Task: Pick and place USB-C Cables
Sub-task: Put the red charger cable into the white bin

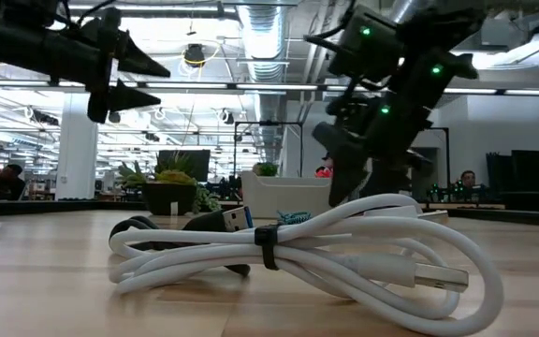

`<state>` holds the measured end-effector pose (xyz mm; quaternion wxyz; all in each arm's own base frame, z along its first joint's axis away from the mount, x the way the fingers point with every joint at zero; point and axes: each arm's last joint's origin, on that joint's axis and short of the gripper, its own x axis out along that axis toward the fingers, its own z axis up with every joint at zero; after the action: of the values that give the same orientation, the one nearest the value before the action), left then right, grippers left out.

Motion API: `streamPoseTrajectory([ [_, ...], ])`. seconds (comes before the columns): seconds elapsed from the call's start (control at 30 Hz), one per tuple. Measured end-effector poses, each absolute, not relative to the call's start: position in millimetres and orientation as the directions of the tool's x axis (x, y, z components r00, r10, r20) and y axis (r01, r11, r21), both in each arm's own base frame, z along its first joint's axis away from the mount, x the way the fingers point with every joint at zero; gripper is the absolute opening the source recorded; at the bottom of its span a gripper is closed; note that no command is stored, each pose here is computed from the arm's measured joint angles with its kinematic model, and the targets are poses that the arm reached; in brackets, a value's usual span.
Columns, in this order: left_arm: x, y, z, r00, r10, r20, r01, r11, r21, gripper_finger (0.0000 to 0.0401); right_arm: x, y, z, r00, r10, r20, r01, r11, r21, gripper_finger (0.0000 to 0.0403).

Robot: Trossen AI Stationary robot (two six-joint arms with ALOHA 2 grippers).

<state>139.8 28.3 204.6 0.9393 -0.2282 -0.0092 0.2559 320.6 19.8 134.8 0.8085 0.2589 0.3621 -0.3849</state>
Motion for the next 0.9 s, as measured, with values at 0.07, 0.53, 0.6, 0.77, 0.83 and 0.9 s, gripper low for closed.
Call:
streamPoseTrajectory([
  [0.07,142.1,28.5,202.4,0.867,0.485,-0.115,-0.482,0.759,-0.437,0.0284,325.0,20.2,131.4,0.43,-0.435,-0.791,0.812,0.57,0.127,0.0281],
  [0.53,146.6,29.0,215.1,0.876,0.483,0.021,-0.426,0.791,-0.439,0.0284,336.6,29.2,138.1,0.384,-0.467,-0.797,0.814,0.578,0.054,0.0281],
  [0.6,146.6,29.0,214.6,0.876,0.483,0.017,-0.428,0.792,-0.436,0.0284,337.1,30.9,136.7,0.384,-0.469,-0.796,0.817,0.574,0.056,0.0281],
  [0.77,146.7,29.0,214.3,0.876,0.483,0.013,-0.427,0.787,-0.445,0.0284,337.3,34.8,129.2,0.369,-0.468,-0.803,0.82,0.571,0.044,0.0281],
  [0.83,146.7,29.0,214.3,0.876,0.482,0.013,-0.427,0.787,-0.446,0.0284,336.4,36.3,123.1,0.35,-0.464,-0.814,0.821,0.571,0.028,0.0281],
  [0.9,146.7,29.0,214.2,0.876,0.483,0.013,-0.425,0.784,-0.453,0.0284,335.8,37.2,120.9,0.341,-0.464,-0.817,0.82,0.572,0.018,0.0281],
])
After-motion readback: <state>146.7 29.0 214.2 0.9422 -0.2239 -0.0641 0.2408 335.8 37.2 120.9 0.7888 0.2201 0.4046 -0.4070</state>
